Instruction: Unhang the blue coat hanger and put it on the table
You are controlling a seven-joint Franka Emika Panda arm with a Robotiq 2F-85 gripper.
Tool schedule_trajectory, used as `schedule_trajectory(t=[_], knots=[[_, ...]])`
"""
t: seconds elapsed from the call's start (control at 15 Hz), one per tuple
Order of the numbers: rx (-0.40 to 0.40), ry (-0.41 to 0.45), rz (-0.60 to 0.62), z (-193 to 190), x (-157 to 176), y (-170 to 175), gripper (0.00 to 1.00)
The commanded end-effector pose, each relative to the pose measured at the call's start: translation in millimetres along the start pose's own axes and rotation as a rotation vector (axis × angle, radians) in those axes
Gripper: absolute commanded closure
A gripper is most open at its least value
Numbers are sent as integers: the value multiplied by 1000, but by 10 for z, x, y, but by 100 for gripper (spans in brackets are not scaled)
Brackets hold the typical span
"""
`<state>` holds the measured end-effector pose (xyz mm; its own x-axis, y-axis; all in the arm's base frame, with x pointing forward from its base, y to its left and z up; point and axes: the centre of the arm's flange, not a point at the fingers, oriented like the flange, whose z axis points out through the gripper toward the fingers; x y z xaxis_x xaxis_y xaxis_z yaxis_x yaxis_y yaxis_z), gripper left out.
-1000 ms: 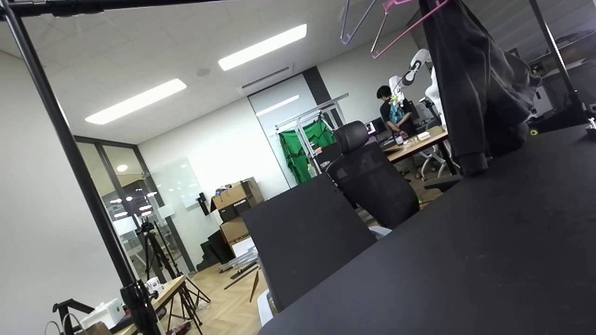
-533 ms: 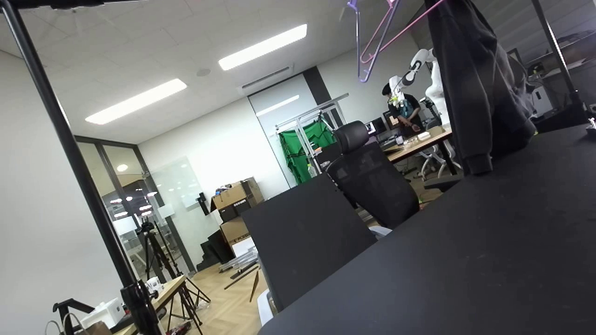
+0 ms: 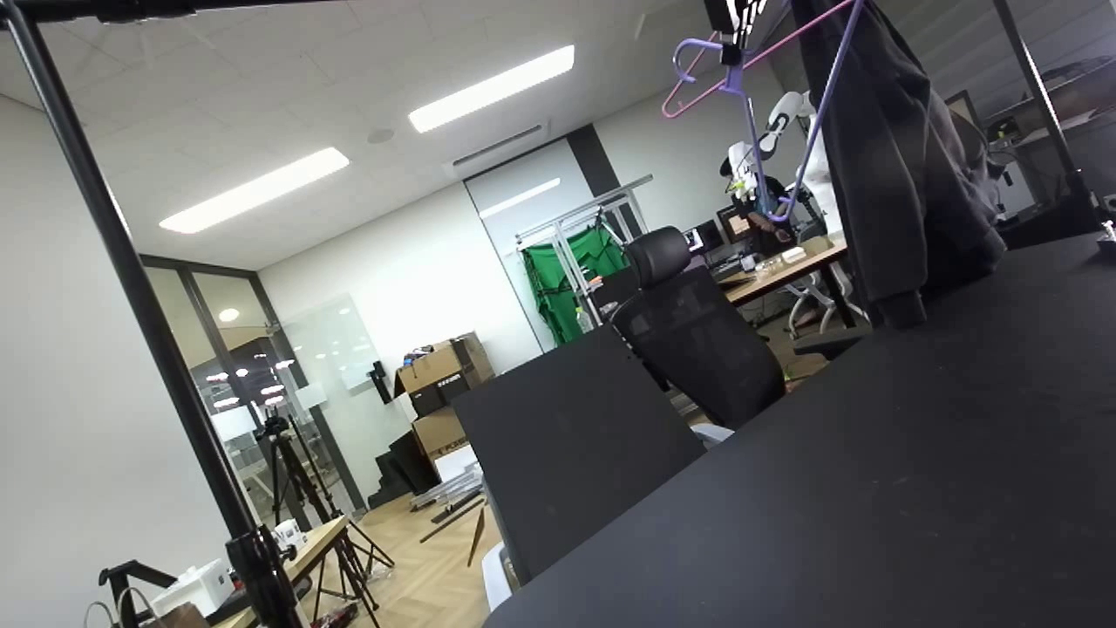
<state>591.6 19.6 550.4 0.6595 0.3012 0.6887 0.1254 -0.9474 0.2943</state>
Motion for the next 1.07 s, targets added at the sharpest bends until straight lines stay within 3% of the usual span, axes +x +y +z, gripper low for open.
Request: schedule_trajectory(t=[0.0, 0.47, 0.53, 1.0], knots=[[-2, -5, -3, 21, -16, 3, 92], [-3, -3, -4, 7, -10, 7, 92], [-3, -3, -5, 7, -10, 7, 98], [-19, 59, -43, 806, -907, -693, 98]])
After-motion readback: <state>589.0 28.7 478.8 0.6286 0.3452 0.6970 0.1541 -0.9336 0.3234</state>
